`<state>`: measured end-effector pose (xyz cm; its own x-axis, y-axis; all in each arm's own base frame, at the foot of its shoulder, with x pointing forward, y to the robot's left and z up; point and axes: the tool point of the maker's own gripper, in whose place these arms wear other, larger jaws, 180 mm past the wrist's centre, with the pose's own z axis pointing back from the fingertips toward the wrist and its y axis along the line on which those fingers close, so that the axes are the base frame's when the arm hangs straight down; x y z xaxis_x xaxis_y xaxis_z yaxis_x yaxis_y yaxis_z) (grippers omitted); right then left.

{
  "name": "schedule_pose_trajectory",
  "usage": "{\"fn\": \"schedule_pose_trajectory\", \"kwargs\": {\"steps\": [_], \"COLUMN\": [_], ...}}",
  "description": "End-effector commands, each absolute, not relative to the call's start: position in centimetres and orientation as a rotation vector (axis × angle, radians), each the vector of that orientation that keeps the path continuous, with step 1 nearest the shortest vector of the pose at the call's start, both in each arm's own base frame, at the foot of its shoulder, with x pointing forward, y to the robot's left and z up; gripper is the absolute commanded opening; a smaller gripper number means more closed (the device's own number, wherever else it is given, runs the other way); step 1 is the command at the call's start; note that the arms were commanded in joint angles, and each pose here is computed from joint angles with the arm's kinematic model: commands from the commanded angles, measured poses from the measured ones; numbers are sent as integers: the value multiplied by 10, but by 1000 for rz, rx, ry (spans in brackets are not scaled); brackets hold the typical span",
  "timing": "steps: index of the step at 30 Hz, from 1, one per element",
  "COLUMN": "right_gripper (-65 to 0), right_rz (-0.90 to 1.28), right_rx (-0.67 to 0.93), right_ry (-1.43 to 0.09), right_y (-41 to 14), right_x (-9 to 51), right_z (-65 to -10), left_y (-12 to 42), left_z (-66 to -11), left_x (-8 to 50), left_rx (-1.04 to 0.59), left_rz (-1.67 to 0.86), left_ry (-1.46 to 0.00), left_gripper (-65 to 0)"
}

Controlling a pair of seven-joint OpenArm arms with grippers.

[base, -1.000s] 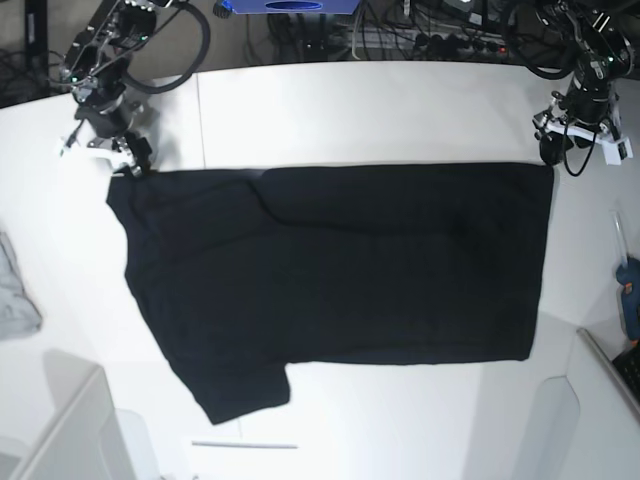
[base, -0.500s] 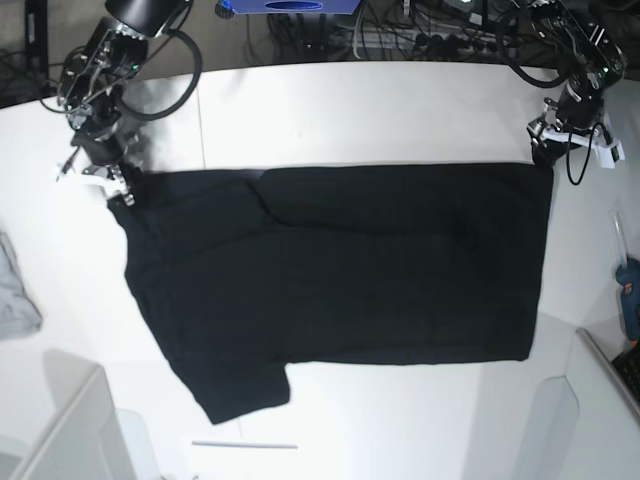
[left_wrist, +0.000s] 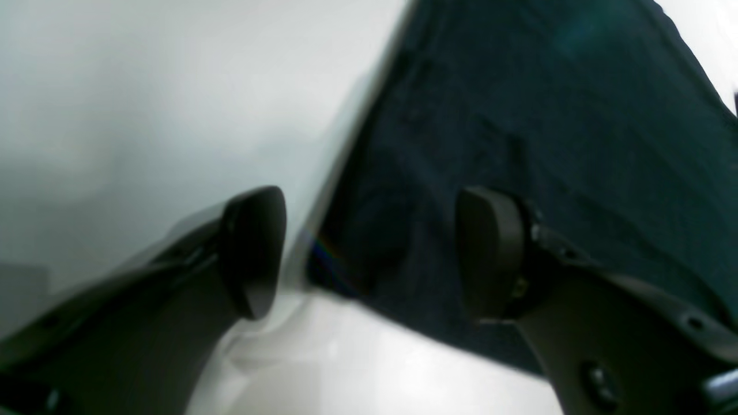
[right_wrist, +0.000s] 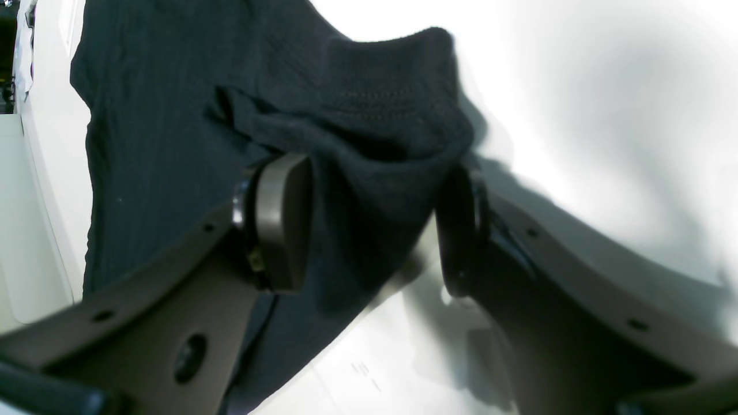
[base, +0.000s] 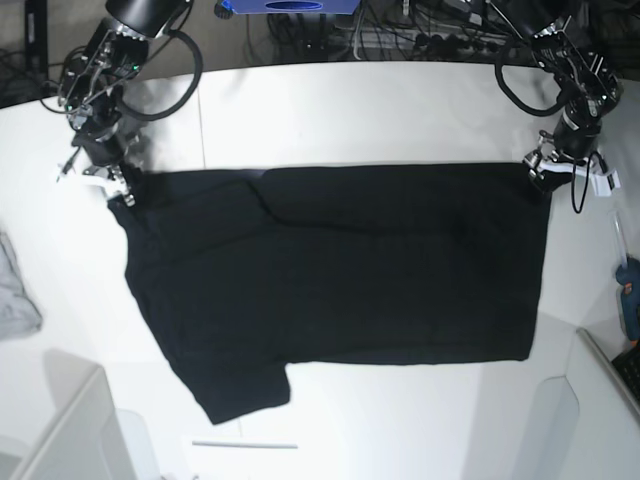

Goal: Fold the T-shirt properly
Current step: 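Drag the shirt by its shoulders with both grippers toward the robot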

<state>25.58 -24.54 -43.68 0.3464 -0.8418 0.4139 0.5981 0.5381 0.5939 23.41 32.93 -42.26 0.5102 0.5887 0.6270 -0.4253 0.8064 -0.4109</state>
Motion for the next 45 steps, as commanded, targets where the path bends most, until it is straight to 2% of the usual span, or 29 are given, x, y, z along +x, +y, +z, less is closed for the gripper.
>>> {"fn": "schedule_pose_trajectory", "kwargs": {"steps": [1, 3, 8, 9, 11, 14, 15, 45], "right_gripper": [-329, -329, -333, -348, -434, -618, -650, -650], "right_rz": [-960, -965, -967, -967, -968, -977, -980, -933], "right_rx": [353, 342, 334, 334, 336, 345, 344, 244], "right_ry": [-721, -742, -756, -759, -755, -754, -756, -758], "right_y": [-245, -248, -251, -251, -250, -250, -251, -263], "right_x": [250, 251, 252, 252, 252, 256, 257, 203], "right_z": [-442, -440, -440, -439, -441, -443, -442, -428], "left_y": [321, 319, 319, 319, 319, 320, 320, 336], "left_z": [-443, -446, -446, -447, -447, -445, -445, -423], "left_x": [219, 218, 218, 217, 217, 218, 217, 168], "left_rx": [-216, -222, -221, -222, -222, -218, -217, -89], "left_rz": [615, 621, 621, 622, 622, 617, 617, 501], "left_ry": [-723, -715, -714, -712, -712, -715, -714, -685], "left_gripper": [-206, -245, -512, -555, -650, -650, -650, -650]}}
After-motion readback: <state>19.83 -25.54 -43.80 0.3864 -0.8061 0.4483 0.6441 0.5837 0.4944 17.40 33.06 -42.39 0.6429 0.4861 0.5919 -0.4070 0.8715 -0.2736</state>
